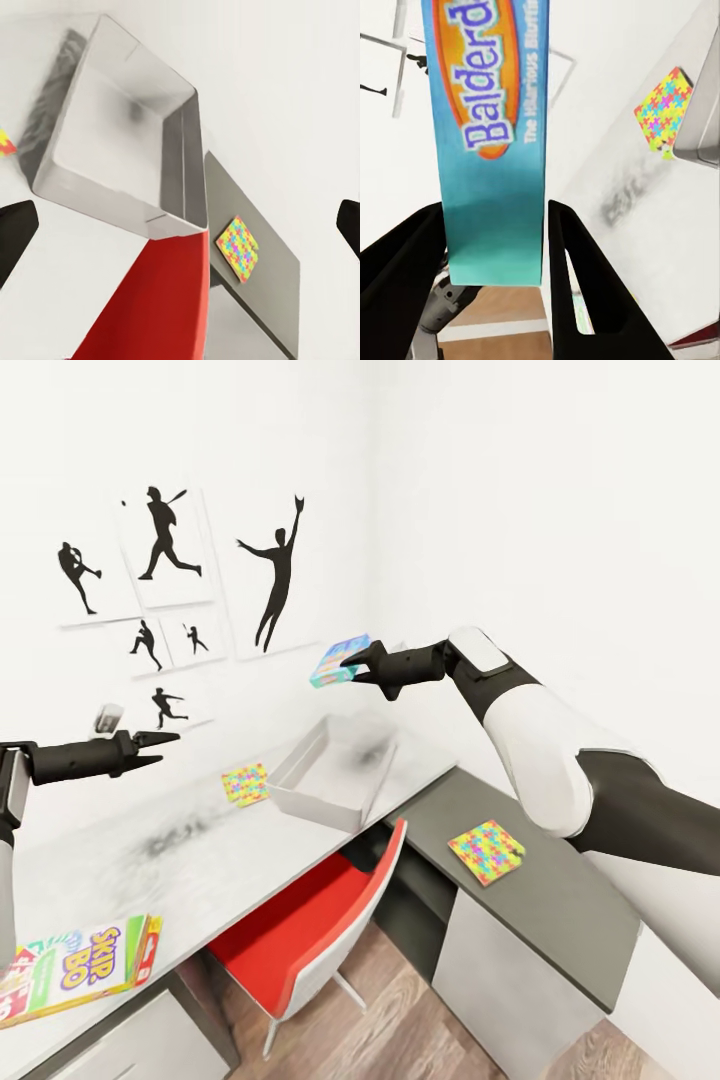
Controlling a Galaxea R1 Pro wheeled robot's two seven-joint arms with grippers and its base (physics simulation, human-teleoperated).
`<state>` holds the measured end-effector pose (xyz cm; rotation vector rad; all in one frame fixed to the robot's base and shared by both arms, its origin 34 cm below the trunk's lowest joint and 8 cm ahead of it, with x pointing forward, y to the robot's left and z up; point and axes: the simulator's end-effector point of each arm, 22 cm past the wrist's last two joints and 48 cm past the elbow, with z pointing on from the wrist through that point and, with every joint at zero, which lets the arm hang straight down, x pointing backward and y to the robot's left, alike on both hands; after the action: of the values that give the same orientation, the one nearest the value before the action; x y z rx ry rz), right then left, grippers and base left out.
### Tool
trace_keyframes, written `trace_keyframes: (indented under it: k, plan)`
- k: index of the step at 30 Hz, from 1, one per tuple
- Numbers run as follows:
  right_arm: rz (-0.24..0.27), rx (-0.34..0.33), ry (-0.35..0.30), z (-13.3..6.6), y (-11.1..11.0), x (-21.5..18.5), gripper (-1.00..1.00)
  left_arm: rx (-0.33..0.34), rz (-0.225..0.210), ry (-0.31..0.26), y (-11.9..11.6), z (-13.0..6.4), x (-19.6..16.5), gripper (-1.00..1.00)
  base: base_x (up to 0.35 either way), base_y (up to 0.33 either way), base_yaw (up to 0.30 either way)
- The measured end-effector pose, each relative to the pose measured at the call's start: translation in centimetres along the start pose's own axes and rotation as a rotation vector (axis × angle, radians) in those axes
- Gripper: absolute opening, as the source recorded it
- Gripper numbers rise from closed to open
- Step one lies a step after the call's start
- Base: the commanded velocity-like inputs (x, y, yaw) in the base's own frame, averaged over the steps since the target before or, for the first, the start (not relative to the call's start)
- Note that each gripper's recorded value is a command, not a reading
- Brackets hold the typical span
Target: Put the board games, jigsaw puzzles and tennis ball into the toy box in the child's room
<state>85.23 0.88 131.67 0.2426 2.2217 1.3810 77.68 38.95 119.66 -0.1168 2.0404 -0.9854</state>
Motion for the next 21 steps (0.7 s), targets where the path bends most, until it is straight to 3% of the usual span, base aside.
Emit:
trace_keyframes:
  k: [12,21]
  plan:
    - [0.006,-0.003,-0.019,0.0,0.0,-0.4,-1.00,0.001,-0.001,-0.003,0.0,-0.1,0.0,1.00,0.135,0.061,0.000]
    - [0.020,0.015,-0.011,0.5,-1.5,0.2,-1.00,0.002,0.001,0.000,0.0,0.1,0.0,1.00,0.058,0.019,0.000]
